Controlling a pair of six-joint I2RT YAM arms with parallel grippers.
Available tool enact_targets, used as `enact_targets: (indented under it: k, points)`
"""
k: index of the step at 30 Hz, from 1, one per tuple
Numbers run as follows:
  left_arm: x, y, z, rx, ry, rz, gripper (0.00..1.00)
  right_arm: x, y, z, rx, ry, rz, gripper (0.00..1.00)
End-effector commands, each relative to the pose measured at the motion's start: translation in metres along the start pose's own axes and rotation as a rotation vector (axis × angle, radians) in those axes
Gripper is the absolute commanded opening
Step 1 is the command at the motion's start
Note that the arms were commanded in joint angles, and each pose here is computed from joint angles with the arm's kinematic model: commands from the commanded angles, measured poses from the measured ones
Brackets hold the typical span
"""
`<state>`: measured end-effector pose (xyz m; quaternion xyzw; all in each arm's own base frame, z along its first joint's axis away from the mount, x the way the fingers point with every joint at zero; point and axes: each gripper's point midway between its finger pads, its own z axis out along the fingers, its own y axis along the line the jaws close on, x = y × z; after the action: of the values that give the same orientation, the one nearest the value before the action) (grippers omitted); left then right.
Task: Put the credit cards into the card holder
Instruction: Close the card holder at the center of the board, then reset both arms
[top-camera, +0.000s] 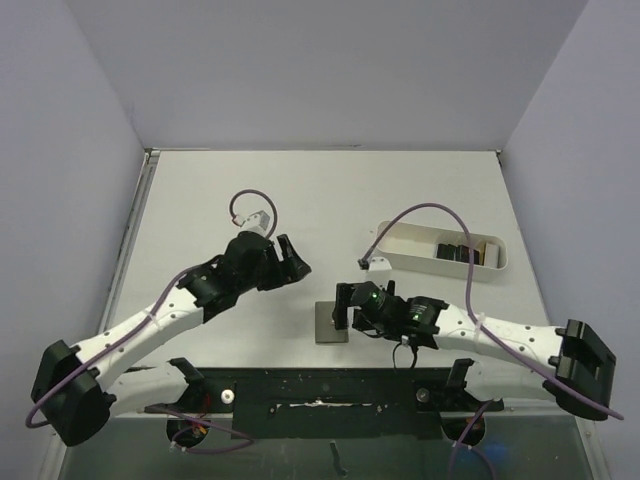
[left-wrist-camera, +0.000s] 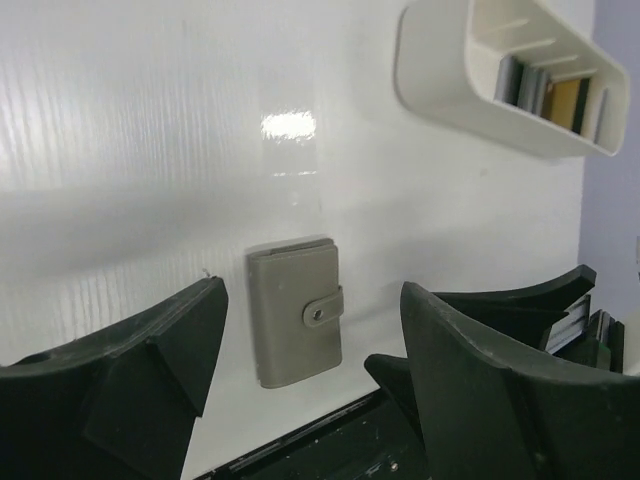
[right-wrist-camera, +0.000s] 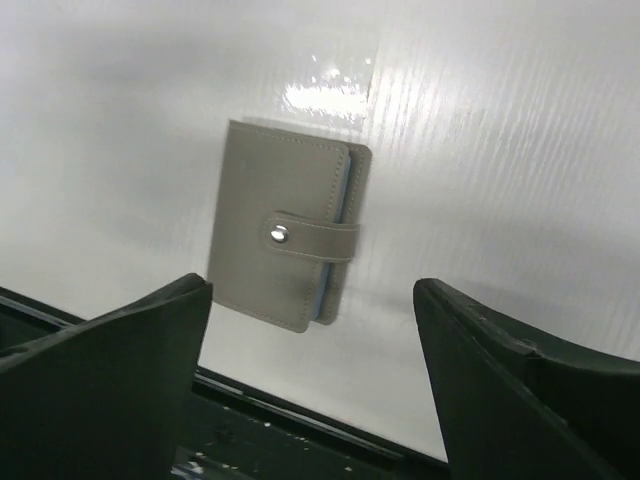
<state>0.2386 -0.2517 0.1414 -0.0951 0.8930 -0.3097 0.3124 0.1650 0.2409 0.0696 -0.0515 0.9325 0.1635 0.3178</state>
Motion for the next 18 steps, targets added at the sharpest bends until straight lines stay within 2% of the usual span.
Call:
enact_targets:
  k: [1, 2, 6, 10, 14, 18]
  points:
    - [-0.05, -0.025, -0.055, 0.039, -0.162, 0.097, 0.7, -0.069, 0.019, -0.049, -0.072, -0.211, 0.052, 0.94]
    - [-0.058, -0.033, -0.069, 0.065, -0.19, 0.115, 0.71, -0.083, 0.021, -0.062, -0.081, -0.247, 0.051, 0.99]
    - [-0.088, -0.062, -0.127, 0.192, -0.326, 0.164, 0.72, -0.132, 0.02, -0.113, -0.092, -0.393, 0.056, 0.98]
    - [-0.103, -0.077, -0.179, 0.301, -0.432, 0.186, 0.73, -0.158, 0.012, -0.146, -0.084, -0.488, 0.087, 0.97]
    - [-0.1, -0.074, -0.192, 0.334, -0.454, 0.179, 0.73, -0.164, -0.004, -0.158, -0.041, -0.53, 0.125, 0.98]
    - [-0.086, -0.063, -0.18, 0.336, -0.423, 0.169, 0.74, -0.158, -0.017, -0.156, -0.007, -0.533, 0.158, 0.98]
